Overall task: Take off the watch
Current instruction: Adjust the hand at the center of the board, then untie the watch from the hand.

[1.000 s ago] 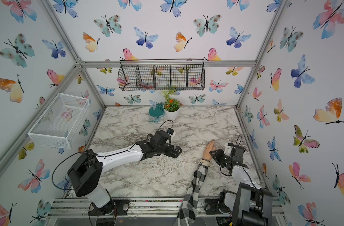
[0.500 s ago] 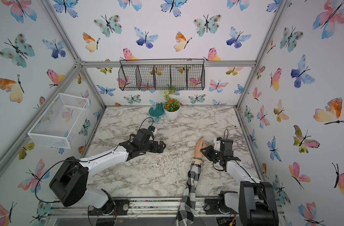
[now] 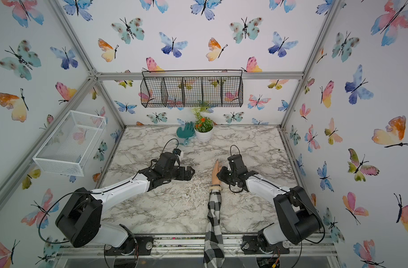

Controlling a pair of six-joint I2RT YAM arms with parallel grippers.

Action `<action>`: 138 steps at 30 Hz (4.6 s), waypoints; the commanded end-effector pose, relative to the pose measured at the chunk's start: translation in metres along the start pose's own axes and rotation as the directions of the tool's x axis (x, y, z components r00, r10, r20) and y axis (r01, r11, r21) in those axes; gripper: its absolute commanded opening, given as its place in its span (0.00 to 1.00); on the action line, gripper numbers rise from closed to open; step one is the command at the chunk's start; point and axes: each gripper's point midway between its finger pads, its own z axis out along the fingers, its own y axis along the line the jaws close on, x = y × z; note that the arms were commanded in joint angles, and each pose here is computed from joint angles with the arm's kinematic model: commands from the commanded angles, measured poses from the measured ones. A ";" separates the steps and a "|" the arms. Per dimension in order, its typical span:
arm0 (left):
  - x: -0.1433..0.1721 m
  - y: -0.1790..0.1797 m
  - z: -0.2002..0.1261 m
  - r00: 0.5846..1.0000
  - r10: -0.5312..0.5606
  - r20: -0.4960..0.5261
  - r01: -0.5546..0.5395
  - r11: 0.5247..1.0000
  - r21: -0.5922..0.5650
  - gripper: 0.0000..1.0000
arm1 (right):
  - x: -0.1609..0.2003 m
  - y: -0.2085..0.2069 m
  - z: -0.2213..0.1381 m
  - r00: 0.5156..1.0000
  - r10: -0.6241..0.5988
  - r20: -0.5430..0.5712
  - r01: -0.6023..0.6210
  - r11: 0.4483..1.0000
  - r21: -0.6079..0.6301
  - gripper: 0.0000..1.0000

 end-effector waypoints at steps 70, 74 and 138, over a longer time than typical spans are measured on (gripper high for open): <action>0.065 -0.006 -0.002 0.966 -0.187 -0.176 0.215 0.964 0.156 0.98 | 0.070 0.046 0.008 0.943 -0.328 -0.055 0.331 0.942 0.049 0.55; 0.065 -0.008 0.002 0.966 -0.183 -0.183 0.213 0.964 0.158 0.98 | 0.070 0.039 0.009 0.942 -0.331 -0.055 0.334 0.940 0.072 0.53; 0.091 -0.008 0.018 0.954 -0.184 -0.235 0.229 0.956 0.183 0.72 | 0.070 0.076 -0.011 0.863 -0.456 -0.216 0.496 0.846 0.196 0.36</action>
